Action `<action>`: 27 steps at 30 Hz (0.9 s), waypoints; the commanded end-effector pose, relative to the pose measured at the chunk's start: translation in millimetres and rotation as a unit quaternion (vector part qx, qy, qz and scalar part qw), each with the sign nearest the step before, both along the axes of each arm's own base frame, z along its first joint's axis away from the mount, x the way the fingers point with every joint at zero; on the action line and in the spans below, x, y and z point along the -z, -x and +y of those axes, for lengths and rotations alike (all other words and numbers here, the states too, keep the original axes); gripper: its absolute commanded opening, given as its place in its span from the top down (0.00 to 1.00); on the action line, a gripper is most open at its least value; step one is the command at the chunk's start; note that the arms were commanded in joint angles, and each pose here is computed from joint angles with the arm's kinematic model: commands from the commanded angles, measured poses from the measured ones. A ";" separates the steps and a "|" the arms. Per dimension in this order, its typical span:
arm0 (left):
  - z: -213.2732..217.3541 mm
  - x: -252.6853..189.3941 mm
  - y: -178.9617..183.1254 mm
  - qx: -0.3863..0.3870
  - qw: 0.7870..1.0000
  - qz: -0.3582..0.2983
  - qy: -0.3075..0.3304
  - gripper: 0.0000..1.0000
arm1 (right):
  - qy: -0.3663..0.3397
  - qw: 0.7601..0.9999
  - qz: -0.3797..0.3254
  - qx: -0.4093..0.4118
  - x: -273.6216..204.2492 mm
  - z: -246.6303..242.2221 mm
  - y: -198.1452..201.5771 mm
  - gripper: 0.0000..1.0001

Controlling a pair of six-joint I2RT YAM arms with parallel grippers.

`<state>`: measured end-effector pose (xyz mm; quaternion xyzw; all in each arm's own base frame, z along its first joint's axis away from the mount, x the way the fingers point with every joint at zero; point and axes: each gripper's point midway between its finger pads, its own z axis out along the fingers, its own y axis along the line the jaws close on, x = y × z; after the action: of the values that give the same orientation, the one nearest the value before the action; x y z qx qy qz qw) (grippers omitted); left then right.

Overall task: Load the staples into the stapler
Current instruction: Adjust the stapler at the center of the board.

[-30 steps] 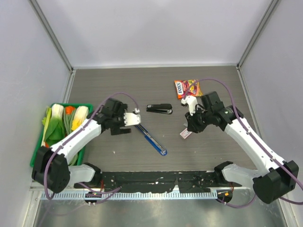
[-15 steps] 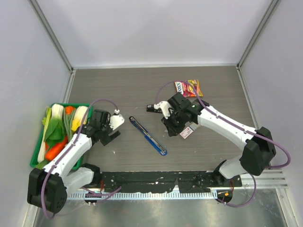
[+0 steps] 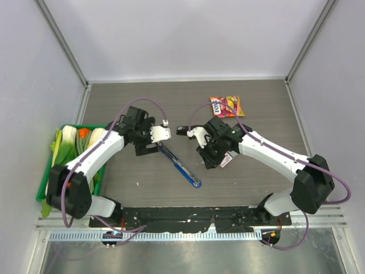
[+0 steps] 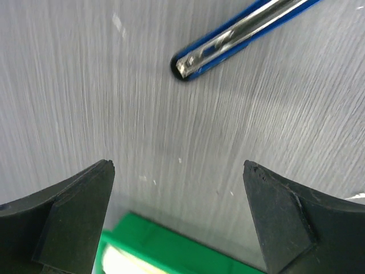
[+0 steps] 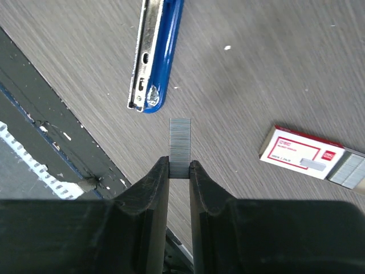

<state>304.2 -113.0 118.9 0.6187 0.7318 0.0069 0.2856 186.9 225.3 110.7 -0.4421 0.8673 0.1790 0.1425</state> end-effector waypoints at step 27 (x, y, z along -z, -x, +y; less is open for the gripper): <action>-87.8 82.5 -21.4 0.380 0.915 0.077 -0.114 0.51 | -0.058 0.992 -0.055 0.098 -37.2 -45.3 -45.5 0.81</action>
<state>323.2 -201.5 29.1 0.8652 0.4735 -0.0680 0.1506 228.5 178.8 134.6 -0.3479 0.8965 0.1864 0.2012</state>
